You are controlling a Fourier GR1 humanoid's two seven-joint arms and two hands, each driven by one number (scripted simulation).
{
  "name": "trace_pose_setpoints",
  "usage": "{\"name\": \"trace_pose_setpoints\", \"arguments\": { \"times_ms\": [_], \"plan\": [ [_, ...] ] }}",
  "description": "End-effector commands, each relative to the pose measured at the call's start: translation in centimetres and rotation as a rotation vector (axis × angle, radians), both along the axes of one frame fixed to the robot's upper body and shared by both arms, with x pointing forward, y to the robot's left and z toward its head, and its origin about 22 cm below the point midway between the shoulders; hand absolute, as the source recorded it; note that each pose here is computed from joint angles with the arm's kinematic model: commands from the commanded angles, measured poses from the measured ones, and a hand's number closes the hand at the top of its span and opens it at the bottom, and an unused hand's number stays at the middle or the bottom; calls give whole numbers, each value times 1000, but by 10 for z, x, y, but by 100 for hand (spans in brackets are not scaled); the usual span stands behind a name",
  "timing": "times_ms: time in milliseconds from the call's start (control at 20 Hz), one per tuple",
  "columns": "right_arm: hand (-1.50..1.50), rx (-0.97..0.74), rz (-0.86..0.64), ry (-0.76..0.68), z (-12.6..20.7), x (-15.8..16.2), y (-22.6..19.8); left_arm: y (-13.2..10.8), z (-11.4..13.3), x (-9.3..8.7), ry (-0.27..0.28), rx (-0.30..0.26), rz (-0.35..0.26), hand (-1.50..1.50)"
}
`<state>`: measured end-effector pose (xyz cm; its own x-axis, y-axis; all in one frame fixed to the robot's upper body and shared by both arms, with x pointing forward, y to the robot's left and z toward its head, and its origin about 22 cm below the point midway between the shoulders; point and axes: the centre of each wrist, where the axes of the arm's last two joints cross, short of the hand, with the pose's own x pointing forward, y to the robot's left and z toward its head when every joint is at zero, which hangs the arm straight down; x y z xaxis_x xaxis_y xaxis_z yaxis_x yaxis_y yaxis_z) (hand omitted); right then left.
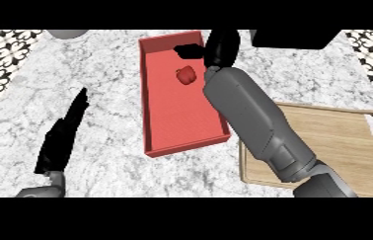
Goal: Pick the bell pepper from the tray and place it in the cardboard box
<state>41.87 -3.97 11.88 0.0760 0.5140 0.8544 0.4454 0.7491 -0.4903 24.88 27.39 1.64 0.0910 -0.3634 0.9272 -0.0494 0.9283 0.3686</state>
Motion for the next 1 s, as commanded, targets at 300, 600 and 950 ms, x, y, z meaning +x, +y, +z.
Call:
{"name": "trace_pose_setpoints", "arguments": {
  "times_ms": [300,600,950],
  "plan": [
    [-150,236,-204,-214,-17,-11,-67,16,-15,-10,16,-11,69,0],
    [-150,295,-232,-246,-14,-49,-121,12,-17,-20,33,-4,84,0],
    [-150,237,-156,-236,-11,-128,-215,16,1,-14,18,1,84,0]
  ]
}}
